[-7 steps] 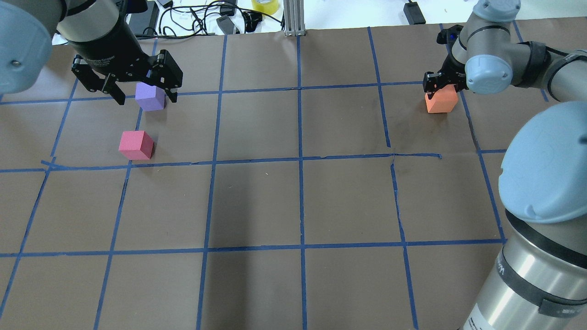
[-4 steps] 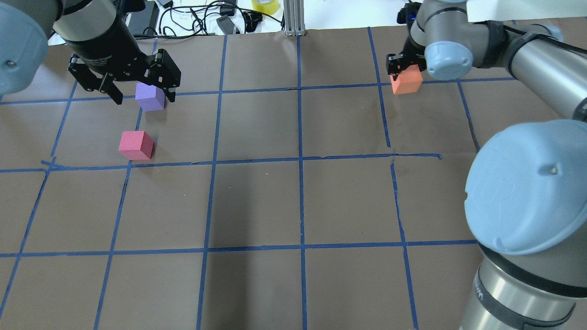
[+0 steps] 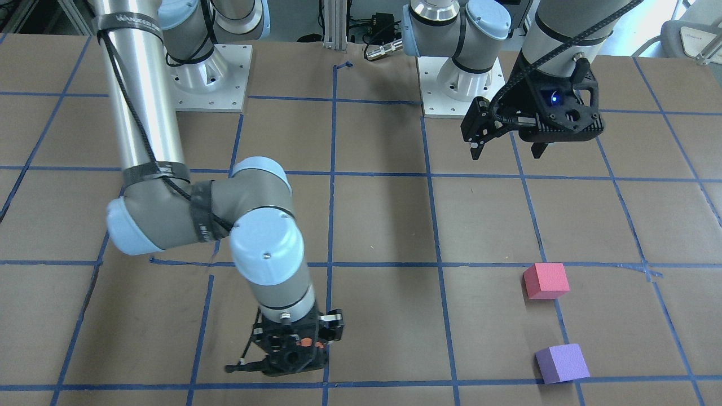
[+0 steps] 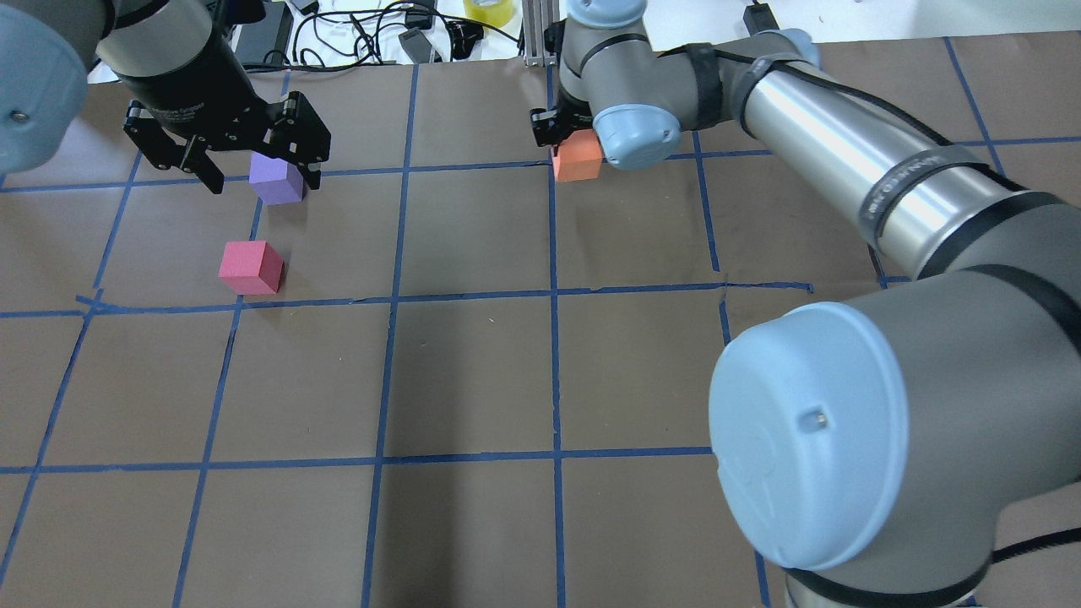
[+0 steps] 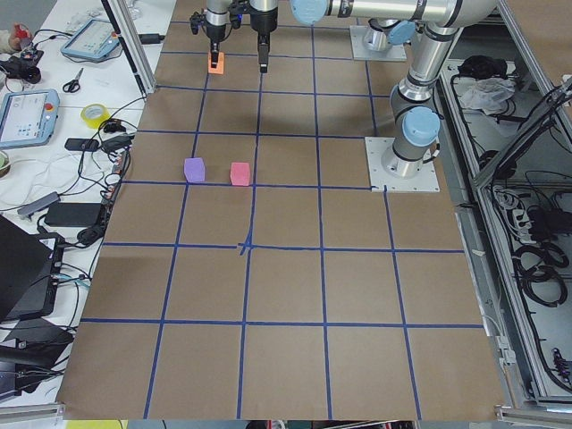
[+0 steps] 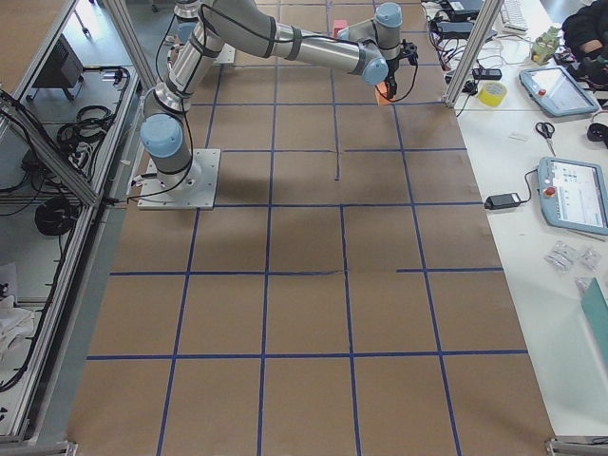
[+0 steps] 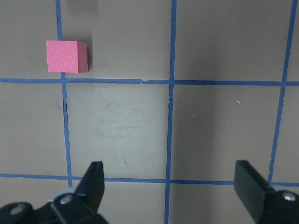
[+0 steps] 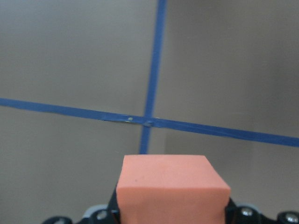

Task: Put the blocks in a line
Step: 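Carry the orange cube with the right gripper toward the table center and lower it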

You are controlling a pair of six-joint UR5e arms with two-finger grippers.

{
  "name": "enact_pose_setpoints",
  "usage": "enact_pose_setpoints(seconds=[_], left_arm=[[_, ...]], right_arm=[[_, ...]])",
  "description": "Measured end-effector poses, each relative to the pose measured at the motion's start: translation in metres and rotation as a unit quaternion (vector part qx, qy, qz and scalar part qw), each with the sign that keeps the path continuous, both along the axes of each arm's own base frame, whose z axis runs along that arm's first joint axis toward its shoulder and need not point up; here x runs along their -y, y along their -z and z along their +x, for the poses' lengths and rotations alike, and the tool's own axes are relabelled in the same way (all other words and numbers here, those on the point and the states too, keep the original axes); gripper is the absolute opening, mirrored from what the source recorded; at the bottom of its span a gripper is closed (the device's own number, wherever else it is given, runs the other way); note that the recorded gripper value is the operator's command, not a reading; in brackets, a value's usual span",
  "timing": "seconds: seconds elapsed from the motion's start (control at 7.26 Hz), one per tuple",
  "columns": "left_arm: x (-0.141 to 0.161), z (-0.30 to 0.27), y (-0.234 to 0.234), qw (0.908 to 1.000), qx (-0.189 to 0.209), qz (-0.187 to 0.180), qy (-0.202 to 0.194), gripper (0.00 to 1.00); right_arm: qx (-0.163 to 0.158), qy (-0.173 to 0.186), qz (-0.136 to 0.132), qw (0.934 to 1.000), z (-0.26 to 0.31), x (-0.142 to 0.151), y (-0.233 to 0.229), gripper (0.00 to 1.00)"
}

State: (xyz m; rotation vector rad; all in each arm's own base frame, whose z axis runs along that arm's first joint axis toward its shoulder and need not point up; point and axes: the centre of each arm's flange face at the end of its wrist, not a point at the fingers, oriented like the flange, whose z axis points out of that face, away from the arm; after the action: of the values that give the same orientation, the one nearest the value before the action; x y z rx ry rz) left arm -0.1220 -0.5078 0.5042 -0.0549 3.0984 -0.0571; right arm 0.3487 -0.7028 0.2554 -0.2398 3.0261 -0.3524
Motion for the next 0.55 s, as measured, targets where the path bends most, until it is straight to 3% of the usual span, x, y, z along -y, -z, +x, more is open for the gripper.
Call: enact_pose_setpoints(seconds=[0.28, 0.55], left_arm=[[0.000, 0.004, 0.000, 1.0000, 0.000, 0.001, -0.004, 1.00], [0.000, 0.006, 0.001, 1.0000, 0.000, 0.002, -0.005, 1.00]], right_arm=[[0.009, -0.001, 0.008, 0.9999, 0.067, -0.017, 0.023, 0.42], [0.015, 0.018, 0.019, 0.9995, 0.096, -0.032, 0.038, 0.42]])
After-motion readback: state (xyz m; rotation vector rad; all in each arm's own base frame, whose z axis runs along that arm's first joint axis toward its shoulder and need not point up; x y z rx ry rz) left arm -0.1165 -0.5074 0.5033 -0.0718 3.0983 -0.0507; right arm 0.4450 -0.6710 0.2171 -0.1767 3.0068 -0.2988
